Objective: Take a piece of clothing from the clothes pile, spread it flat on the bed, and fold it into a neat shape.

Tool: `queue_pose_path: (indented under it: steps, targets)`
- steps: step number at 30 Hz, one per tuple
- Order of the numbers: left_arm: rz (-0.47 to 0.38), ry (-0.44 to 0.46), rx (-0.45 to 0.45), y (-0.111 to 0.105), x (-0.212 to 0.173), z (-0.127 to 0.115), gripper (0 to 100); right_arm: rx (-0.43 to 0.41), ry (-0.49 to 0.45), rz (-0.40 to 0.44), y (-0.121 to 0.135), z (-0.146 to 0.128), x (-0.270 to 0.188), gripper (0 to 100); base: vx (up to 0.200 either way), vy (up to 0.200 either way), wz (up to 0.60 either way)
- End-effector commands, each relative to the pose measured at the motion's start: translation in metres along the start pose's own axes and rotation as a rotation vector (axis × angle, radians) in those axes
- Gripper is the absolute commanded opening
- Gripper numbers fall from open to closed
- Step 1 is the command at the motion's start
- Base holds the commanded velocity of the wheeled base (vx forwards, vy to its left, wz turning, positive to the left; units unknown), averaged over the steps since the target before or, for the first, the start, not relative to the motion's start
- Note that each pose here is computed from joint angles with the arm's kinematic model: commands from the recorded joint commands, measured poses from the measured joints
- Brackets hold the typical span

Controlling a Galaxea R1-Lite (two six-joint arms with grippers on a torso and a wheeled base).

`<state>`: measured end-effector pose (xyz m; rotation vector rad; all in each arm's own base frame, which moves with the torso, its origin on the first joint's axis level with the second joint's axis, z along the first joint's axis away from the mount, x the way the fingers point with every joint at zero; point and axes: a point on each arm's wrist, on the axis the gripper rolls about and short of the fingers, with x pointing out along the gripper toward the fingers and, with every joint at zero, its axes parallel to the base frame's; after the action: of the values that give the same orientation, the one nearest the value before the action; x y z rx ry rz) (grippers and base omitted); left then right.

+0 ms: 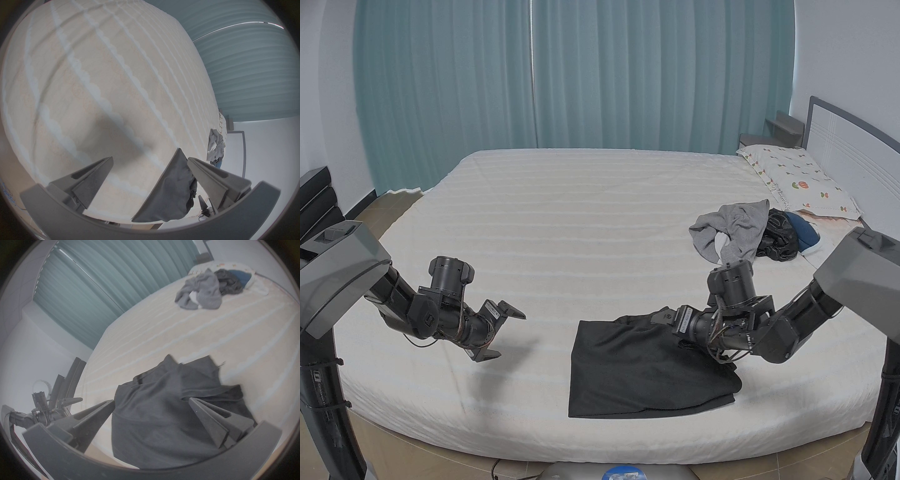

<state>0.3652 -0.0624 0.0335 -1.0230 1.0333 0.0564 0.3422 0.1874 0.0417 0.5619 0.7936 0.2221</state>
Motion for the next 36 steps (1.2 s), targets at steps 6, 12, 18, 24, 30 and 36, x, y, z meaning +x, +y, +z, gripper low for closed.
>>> queue_pose_path:
  steps: [6,12,18,24,30,36]
  targets:
    - [0.002,0.001,0.001,0.0,0.001,-0.001,100,-0.006,0.149,-0.055,-0.007,-0.027,0.023,100,0.0,0.0,0.0]
    - [0.001,0.001,0.002,0.0,0.001,-0.001,100,0.031,0.092,-0.079,-0.02,-0.006,0.03,100,0.0,0.0,0.0]
    - [0.001,0.001,0.0,0.0,0.001,0.0,100,0.032,0.021,-0.133,-0.042,0.02,0.026,100,0.0,0.0,0.0]
    - [0.001,0.001,0.002,0.0,0.001,0.0,100,0.053,-0.033,-0.206,-0.069,0.038,0.02,100,0.0,0.0,0.0]
    - [0.005,-0.003,0.004,0.0,0.002,0.0,100,0.085,-0.076,-0.229,-0.084,0.056,0.009,100,0.0,0.0,0.0]
    - [0.007,-0.002,0.005,0.0,0.003,-0.001,100,0.118,-0.073,-0.217,-0.095,0.059,0.007,100,0.0,0.0,0.0]
